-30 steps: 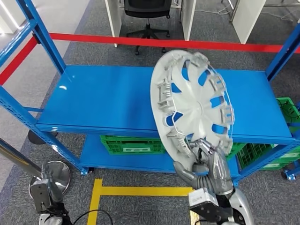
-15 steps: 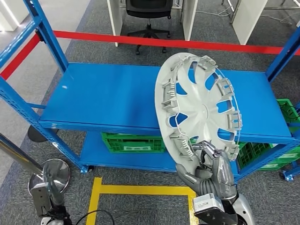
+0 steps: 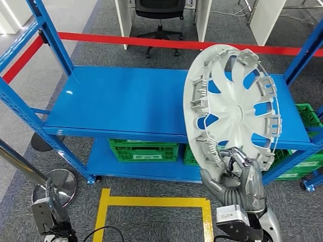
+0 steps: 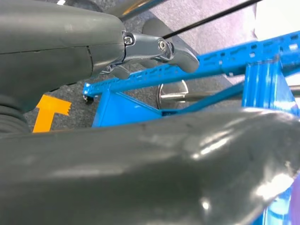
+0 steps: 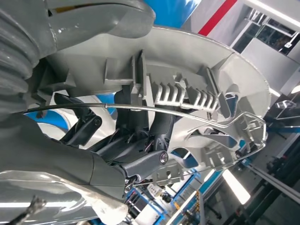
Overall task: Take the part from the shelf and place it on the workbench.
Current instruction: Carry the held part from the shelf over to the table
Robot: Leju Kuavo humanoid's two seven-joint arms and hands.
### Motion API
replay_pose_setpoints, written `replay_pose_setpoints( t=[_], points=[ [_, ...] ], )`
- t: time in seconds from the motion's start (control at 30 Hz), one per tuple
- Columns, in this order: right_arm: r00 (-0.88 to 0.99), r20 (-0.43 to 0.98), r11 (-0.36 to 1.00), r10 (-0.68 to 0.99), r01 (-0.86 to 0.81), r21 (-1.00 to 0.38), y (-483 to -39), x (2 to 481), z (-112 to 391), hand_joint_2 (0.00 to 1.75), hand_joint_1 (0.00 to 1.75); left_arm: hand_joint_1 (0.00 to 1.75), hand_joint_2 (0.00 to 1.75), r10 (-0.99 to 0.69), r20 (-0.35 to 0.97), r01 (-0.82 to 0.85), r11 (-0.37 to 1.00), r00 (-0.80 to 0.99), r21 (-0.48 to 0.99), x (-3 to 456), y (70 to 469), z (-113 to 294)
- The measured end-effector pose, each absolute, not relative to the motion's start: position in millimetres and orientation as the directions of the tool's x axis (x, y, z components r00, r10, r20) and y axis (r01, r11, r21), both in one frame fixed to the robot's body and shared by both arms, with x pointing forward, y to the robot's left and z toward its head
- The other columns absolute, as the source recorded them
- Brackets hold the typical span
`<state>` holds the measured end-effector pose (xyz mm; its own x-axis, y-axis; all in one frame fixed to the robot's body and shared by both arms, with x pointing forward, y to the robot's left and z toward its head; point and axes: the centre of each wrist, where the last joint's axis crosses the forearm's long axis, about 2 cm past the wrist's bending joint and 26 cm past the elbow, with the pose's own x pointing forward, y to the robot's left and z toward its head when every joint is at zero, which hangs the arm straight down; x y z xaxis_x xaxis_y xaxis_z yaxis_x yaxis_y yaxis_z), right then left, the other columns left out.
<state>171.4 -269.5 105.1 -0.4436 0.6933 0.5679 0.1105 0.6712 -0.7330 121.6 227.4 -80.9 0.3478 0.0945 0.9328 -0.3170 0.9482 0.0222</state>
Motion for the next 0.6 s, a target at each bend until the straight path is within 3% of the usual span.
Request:
replay_pose_setpoints(
  t=[0.6],
  points=[
    [-0.449, 0.574, 0.679, 0.685, 0.106, -0.727, -269.2, 176.8, 108.0, 1.75, 1.75, 0.0, 0.0, 0.102, 0.938, -0.333, 0.943, 0.331, 0.015, 124.5, 235.7, -80.3]
  ],
)
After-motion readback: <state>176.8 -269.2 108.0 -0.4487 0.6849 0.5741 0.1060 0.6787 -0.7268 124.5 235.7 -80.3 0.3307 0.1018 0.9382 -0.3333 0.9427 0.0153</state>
